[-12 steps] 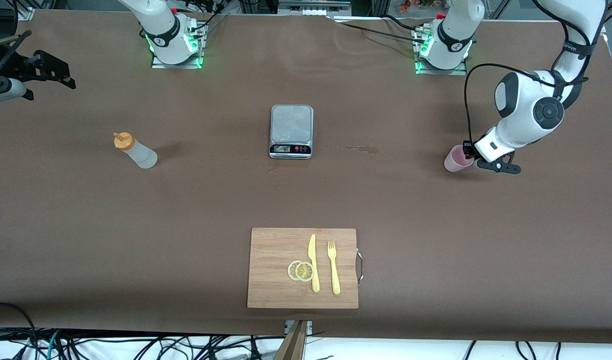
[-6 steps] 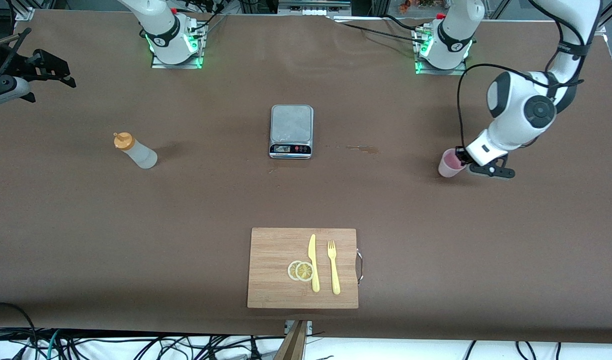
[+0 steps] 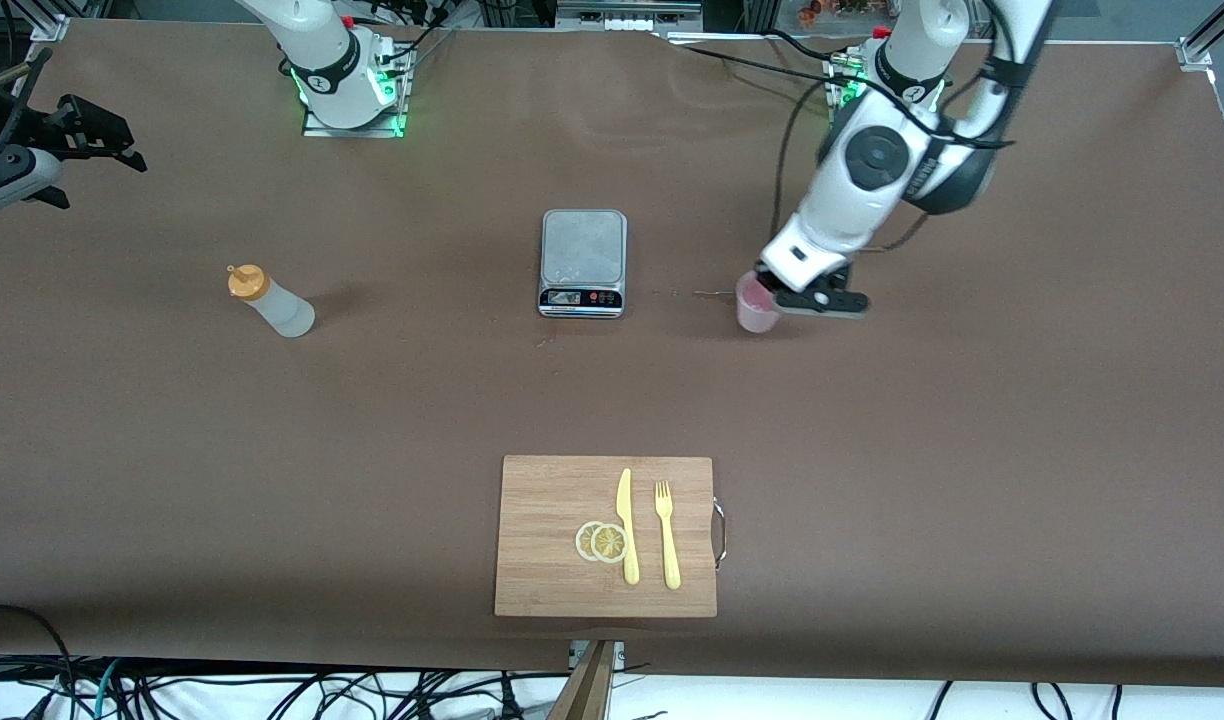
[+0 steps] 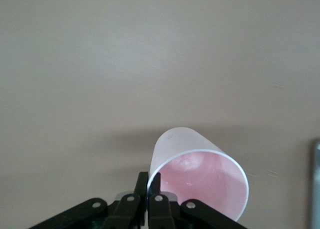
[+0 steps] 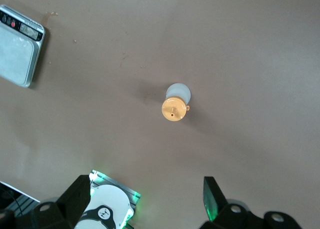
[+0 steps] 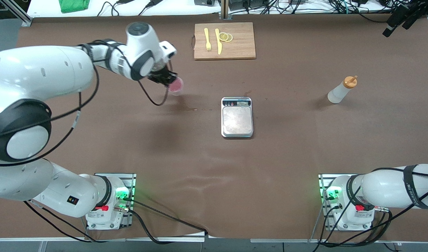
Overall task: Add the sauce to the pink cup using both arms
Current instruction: 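Carry the pink cup with the left gripper onto the scale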
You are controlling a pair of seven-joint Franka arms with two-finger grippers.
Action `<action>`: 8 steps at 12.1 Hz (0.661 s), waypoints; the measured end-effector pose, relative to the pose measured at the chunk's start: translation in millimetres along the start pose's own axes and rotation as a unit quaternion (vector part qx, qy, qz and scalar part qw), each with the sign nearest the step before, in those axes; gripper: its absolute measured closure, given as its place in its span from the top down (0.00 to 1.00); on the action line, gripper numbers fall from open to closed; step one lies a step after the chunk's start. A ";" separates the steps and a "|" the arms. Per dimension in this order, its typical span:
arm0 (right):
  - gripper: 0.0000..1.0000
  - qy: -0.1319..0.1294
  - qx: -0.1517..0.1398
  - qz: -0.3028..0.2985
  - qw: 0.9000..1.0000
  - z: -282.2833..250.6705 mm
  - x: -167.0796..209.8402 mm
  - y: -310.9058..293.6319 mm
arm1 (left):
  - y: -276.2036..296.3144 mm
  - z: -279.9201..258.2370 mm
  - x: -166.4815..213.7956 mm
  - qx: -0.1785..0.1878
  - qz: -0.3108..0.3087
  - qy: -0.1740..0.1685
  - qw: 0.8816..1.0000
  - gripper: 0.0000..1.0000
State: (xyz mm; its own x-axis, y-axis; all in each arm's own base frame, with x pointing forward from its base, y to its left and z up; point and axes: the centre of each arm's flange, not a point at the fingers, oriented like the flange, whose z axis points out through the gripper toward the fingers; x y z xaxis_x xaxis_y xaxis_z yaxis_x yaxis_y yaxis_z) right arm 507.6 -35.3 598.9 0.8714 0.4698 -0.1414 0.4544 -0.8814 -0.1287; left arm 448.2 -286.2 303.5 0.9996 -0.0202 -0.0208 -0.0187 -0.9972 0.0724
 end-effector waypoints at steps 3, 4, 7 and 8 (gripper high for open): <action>1.00 0.003 0.004 -0.043 0.999 8.0 -7.7 17.9 | 85.8 -2.4 -42.5 -0.037 -0.032 -0.017 0.999 0.04; 1.00 0.004 0.006 -0.060 0.998 11.7 -12.0 26.5 | 109.8 -0.7 -53.0 -0.040 -0.042 -0.020 0.998 0.04; 1.00 0.013 0.022 -0.107 0.994 24.2 -25.6 49.7 | 170.6 18.1 -74.0 -0.039 -0.070 -0.031 0.996 0.04; 1.00 0.019 0.033 -0.124 0.992 30.2 -29.3 56.0 | 186.1 26.3 -76.1 -0.039 -0.076 -0.034 0.996 0.04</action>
State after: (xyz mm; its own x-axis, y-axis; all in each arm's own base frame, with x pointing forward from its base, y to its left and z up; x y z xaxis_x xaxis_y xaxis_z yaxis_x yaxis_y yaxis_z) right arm 501.9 -97.0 566.2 0.7408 0.6690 -0.0604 0.6439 -0.7329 -0.2196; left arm 368.1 -472.1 292.3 0.9868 0.1235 -0.1046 0.1375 -0.9806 0.1396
